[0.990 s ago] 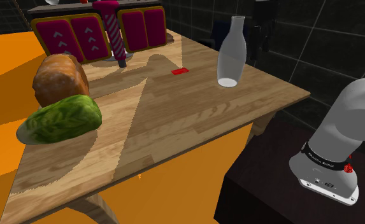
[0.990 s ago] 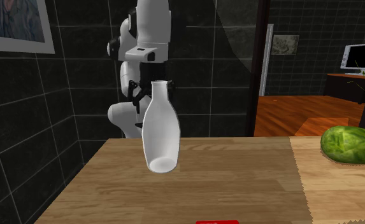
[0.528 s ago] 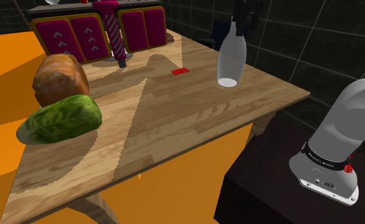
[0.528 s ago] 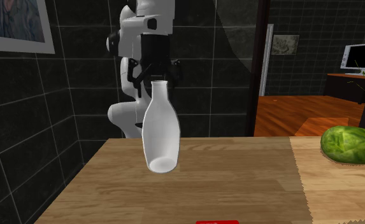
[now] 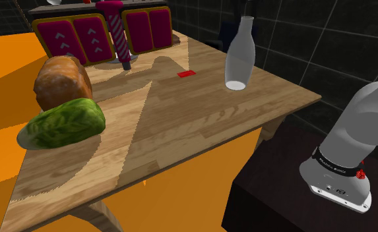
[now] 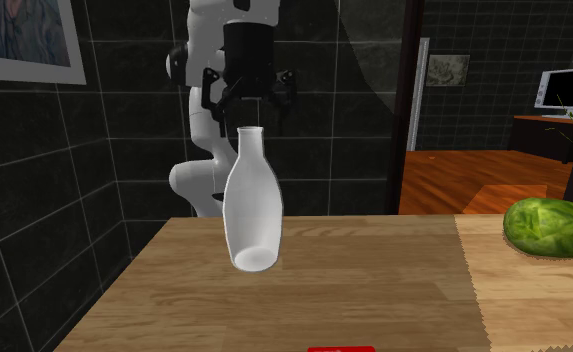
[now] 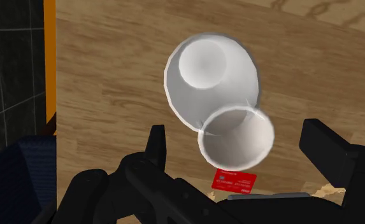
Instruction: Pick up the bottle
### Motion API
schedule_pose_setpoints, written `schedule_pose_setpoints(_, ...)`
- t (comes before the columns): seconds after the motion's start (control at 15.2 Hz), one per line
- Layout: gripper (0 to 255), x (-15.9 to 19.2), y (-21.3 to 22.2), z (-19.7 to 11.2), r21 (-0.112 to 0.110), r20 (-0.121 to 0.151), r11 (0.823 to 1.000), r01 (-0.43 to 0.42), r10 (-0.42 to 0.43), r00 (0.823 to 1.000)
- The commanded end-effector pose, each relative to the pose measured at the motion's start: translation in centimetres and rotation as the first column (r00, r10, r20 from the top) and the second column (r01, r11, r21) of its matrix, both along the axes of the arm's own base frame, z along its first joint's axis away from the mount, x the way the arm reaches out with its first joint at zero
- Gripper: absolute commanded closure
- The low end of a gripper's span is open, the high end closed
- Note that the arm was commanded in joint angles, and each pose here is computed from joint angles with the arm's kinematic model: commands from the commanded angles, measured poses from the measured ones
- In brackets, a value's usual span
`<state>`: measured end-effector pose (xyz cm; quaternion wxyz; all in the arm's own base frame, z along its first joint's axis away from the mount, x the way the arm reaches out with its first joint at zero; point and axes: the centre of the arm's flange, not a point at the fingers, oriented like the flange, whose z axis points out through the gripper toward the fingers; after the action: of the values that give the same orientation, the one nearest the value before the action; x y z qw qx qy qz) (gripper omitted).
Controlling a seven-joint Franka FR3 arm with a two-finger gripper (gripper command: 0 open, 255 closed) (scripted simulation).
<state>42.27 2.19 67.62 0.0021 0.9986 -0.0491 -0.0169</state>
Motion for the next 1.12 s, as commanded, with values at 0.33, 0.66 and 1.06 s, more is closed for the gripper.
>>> schedule_pose_setpoints(0.33,255,0.0,-0.1,-2.3,0.0,0.001,1.0,0.0,0.0,1.0)
schedule_pose_setpoints(0.66,255,0.0,-0.1,-2.3,0.0,0.001,1.0,0.0,0.0,1.0)
schedule_pose_setpoints(1.06,255,0.0,0.0,-1.3,0.0,0.001,1.0,0.0,0.0,1.0)
